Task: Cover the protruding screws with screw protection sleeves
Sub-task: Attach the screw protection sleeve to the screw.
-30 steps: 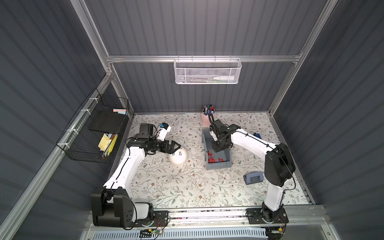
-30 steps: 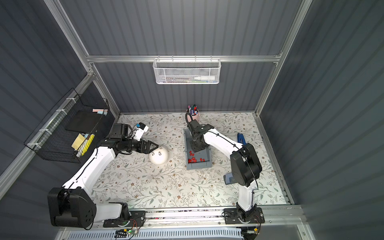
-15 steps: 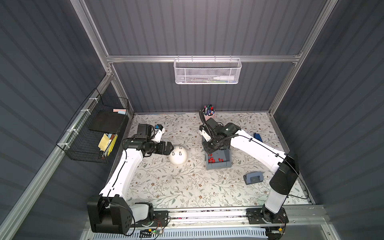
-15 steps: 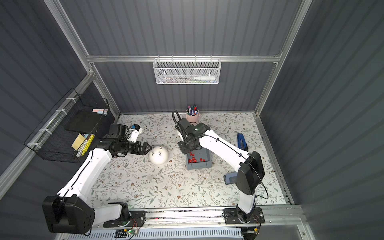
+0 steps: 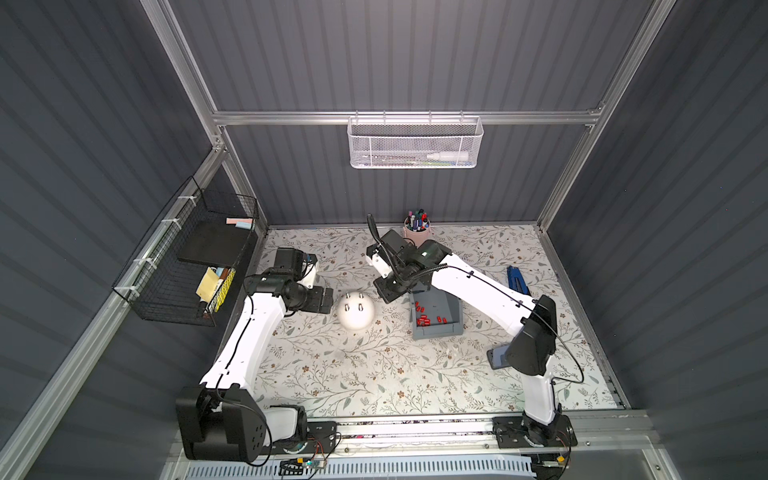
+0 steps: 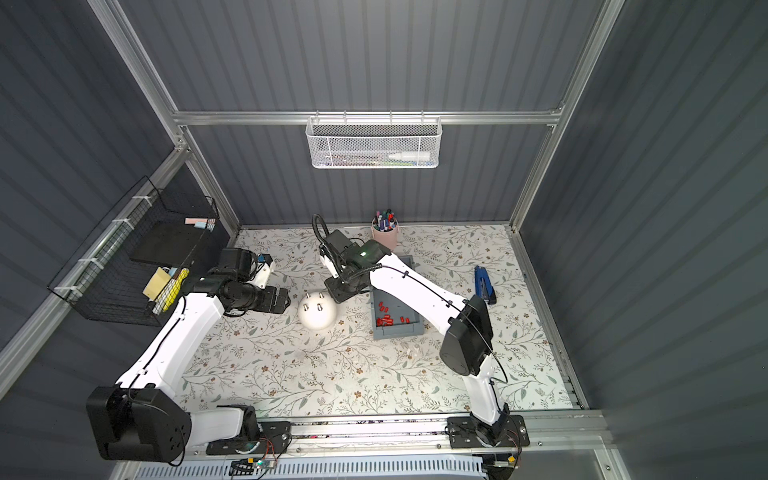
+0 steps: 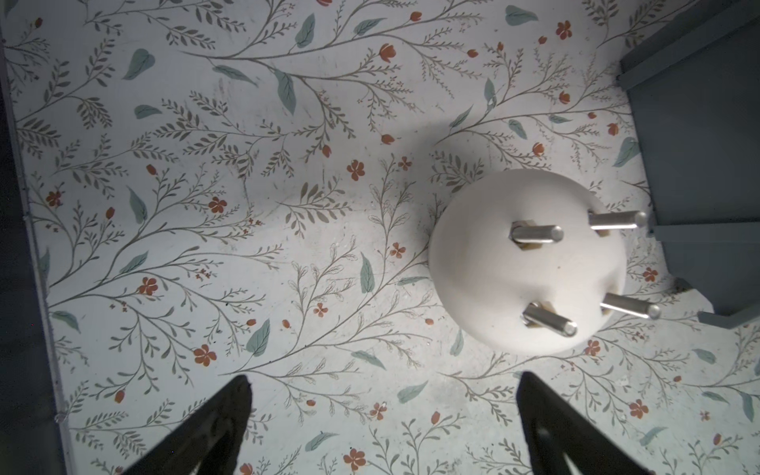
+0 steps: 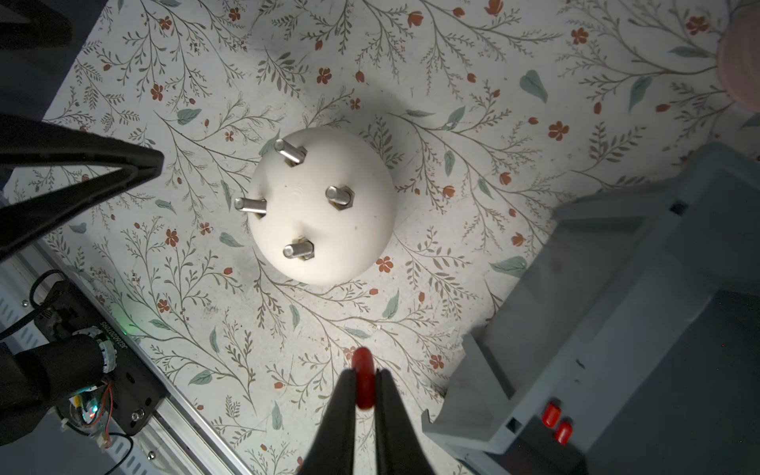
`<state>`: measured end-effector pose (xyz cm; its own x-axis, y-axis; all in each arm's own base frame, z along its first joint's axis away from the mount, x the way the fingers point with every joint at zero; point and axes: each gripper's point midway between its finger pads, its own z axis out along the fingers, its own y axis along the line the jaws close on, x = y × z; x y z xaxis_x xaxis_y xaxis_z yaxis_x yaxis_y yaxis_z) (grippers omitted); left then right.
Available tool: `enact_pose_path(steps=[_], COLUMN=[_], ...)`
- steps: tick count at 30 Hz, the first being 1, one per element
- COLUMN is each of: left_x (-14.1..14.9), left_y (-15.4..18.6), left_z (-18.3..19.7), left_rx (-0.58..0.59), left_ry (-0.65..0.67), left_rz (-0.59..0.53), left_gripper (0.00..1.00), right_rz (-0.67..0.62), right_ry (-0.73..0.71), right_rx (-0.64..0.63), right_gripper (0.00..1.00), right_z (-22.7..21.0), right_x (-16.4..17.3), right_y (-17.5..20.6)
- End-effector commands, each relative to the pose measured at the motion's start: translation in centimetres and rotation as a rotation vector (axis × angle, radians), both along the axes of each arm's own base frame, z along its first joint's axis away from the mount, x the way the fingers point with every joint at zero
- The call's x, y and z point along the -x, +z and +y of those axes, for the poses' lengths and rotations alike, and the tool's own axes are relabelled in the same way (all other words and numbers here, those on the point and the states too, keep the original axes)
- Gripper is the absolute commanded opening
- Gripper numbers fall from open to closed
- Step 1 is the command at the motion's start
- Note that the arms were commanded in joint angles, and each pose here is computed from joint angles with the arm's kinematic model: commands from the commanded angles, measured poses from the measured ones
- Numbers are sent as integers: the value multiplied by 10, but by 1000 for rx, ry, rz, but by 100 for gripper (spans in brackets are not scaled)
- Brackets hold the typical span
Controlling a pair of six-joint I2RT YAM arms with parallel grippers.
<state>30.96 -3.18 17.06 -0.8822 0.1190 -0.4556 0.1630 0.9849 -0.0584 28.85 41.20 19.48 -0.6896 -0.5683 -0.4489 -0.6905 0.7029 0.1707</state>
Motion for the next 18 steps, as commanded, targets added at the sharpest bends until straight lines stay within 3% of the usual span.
enact_pose_path(steps=[1,18], left_x=[1,3], left_y=[6,7], left_z=[11,13], left_rx=[-45,-45], left_ry=[31,38], left_rz=[7,0], left_gripper=[99,99], right_rz=[12,29], right_ry=[55,116], right_rx=[1,-42], right_gripper=[13,14], right_z=[11,47], right_x=[8,5], right_y=[-1,-23])
